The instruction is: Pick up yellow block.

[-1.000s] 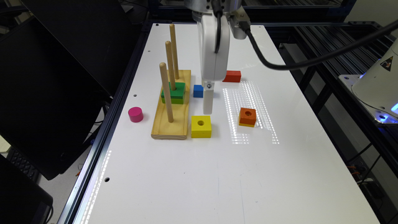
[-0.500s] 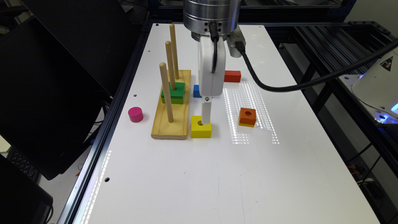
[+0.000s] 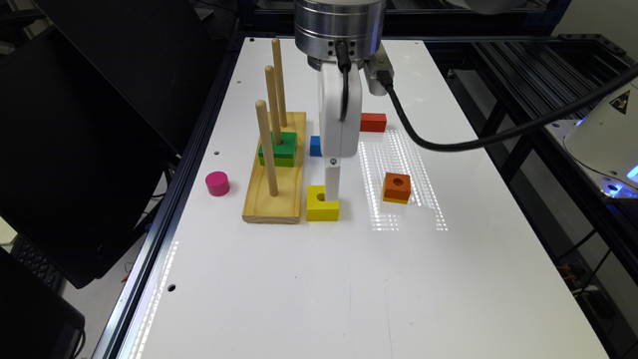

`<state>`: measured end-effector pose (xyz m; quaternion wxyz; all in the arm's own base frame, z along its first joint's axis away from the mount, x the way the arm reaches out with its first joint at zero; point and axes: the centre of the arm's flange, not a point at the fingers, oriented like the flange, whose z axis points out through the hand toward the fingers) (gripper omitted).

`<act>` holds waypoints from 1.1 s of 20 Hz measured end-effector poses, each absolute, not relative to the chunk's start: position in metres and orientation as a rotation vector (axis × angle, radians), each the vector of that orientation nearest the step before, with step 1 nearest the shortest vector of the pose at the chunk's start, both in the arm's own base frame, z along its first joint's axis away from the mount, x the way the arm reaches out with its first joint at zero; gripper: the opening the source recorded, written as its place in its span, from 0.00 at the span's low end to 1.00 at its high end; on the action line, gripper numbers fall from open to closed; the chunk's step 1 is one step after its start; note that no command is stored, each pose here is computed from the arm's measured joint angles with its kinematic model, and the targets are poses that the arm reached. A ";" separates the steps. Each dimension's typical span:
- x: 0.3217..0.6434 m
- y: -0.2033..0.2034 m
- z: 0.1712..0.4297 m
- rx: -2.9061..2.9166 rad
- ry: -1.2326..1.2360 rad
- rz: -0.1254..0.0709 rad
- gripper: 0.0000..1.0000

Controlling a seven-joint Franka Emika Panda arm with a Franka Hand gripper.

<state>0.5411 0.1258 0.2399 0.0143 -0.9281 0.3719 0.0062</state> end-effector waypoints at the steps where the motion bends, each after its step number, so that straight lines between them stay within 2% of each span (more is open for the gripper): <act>1: 0.541 0.125 0.234 -2.888 1.156 0.020 1.00; 4: 0.542 0.125 0.227 -2.886 1.153 0.018 1.00; 19: 0.543 0.125 0.227 -2.886 1.152 0.016 1.00; 22: 0.542 0.125 0.224 -2.887 1.152 0.023 1.00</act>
